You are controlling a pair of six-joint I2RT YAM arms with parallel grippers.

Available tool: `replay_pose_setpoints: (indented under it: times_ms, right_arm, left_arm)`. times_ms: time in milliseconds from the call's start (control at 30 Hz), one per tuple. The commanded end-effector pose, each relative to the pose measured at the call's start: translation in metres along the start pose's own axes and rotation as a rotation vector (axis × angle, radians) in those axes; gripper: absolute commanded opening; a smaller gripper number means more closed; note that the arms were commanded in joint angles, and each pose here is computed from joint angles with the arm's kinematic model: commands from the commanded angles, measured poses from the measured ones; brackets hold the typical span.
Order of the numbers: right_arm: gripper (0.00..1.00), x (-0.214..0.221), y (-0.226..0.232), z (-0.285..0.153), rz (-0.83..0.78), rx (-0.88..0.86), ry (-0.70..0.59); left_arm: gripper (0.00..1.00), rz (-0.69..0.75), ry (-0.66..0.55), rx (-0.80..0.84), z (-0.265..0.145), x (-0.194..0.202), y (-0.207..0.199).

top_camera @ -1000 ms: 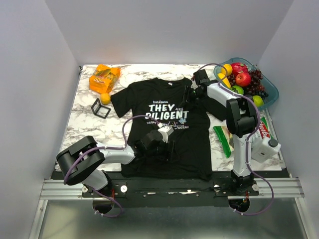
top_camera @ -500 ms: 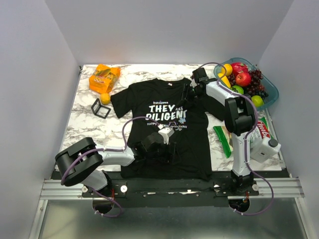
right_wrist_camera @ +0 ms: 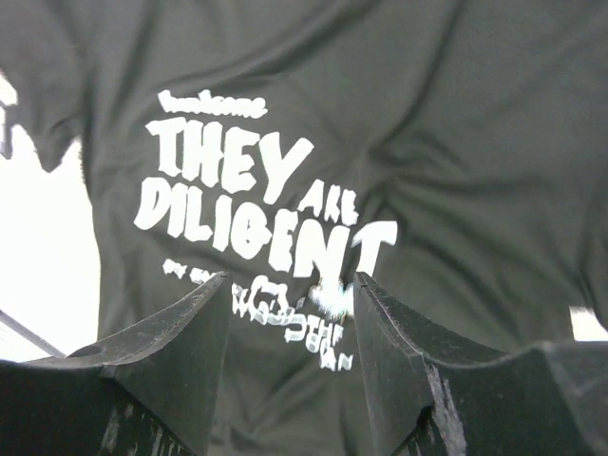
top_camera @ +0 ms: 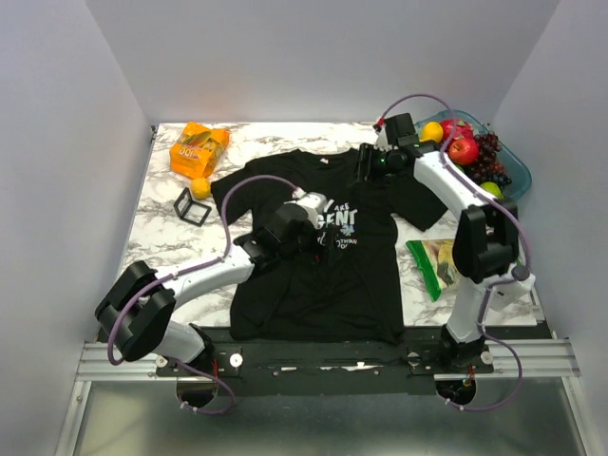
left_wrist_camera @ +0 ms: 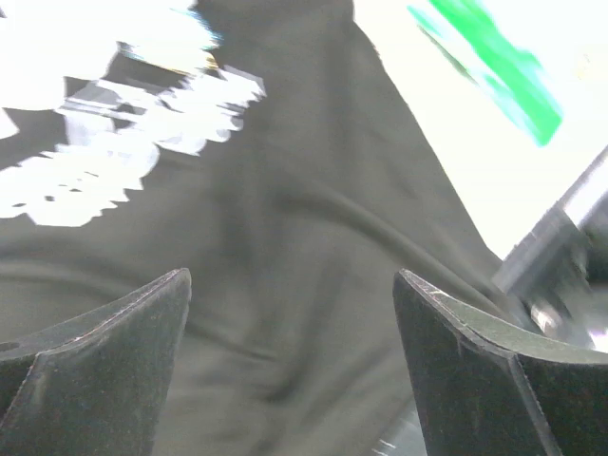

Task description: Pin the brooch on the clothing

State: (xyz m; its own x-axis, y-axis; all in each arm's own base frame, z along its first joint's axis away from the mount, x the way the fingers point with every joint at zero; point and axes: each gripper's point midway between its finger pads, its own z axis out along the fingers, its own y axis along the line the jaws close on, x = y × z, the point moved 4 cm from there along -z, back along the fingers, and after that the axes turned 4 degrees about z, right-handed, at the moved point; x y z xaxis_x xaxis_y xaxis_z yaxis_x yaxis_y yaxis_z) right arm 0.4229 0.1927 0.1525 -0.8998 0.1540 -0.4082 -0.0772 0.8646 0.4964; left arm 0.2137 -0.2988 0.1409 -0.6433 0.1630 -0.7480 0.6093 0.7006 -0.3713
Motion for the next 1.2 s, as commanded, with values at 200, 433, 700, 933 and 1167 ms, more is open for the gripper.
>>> replay_pose_setpoints:
  times_ms: [200, 433, 700, 933, 1167]
  right_arm:
    - [0.62, 0.003, -0.05, -0.088, 0.108, 0.026, -0.251]
    - [0.63, 0.007, -0.092, -0.161, 0.159, 0.121, -0.455]
    - [0.63, 0.049, -0.088, -0.224, 0.084, 0.21, -0.681]
    - [0.63, 0.078, -0.089, -0.255, -0.026, 0.236, -0.918]
    - [0.63, 0.08, -0.085, -0.277, -0.094, 0.263, -1.013]
  left_arm:
    - [0.95, -0.154, -0.153, -0.321, -0.065, -0.072, 0.133]
    - [0.95, -0.284, -0.327, -0.397, -0.141, -0.101, 0.184]
    - [0.99, -0.149, -0.528, -0.585, -0.235, -0.12, 0.16]
    - [0.99, -0.091, -0.617, -0.618, -0.268, -0.111, 0.136]
    - [0.99, -0.088, -0.632, -0.686, -0.28, -0.1, 0.137]
